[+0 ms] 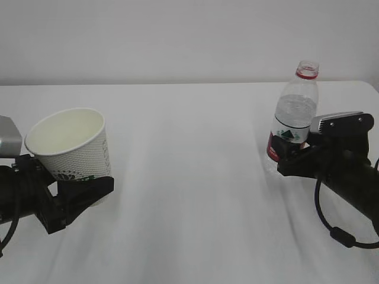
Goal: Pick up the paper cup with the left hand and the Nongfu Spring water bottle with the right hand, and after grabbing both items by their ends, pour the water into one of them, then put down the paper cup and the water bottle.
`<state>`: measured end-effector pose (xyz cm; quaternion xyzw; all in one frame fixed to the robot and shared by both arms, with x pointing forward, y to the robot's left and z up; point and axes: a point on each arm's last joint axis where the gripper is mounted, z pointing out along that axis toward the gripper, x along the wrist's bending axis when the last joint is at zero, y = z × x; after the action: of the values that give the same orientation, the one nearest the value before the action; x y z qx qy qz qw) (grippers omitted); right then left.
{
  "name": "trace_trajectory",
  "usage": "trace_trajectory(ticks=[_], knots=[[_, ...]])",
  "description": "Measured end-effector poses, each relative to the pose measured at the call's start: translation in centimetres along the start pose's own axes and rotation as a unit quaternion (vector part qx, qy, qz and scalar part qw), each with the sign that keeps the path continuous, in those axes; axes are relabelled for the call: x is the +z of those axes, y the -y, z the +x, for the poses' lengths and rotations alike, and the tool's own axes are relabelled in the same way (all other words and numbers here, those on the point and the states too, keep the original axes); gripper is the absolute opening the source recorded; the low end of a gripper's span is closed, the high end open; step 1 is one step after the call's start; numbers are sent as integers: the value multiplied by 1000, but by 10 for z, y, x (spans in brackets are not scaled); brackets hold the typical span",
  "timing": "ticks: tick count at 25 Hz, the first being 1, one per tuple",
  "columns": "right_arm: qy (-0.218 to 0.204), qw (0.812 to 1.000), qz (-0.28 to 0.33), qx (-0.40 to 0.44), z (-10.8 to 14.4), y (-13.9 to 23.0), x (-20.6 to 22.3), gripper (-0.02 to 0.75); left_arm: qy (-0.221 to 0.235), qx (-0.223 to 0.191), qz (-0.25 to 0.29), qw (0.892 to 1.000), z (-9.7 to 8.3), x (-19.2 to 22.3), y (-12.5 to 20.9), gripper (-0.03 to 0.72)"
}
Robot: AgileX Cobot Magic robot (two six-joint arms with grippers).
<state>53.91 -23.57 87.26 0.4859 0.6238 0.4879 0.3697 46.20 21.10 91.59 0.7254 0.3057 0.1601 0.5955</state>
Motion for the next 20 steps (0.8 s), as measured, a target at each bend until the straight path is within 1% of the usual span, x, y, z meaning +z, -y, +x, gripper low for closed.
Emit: trace_trajectory(ticks=[6, 11, 20], knots=[[0, 1000, -7, 1, -1, 1, 9, 595, -1, 0, 0, 1000, 0, 0, 0, 571], [-9, 1000, 13, 8, 0, 16, 17, 627, -2, -1, -1, 1000, 0, 0, 0, 571], [-14, 1000, -4, 12, 1, 10, 28, 640, -3, -2, -1, 1000, 1, 0, 0, 571]])
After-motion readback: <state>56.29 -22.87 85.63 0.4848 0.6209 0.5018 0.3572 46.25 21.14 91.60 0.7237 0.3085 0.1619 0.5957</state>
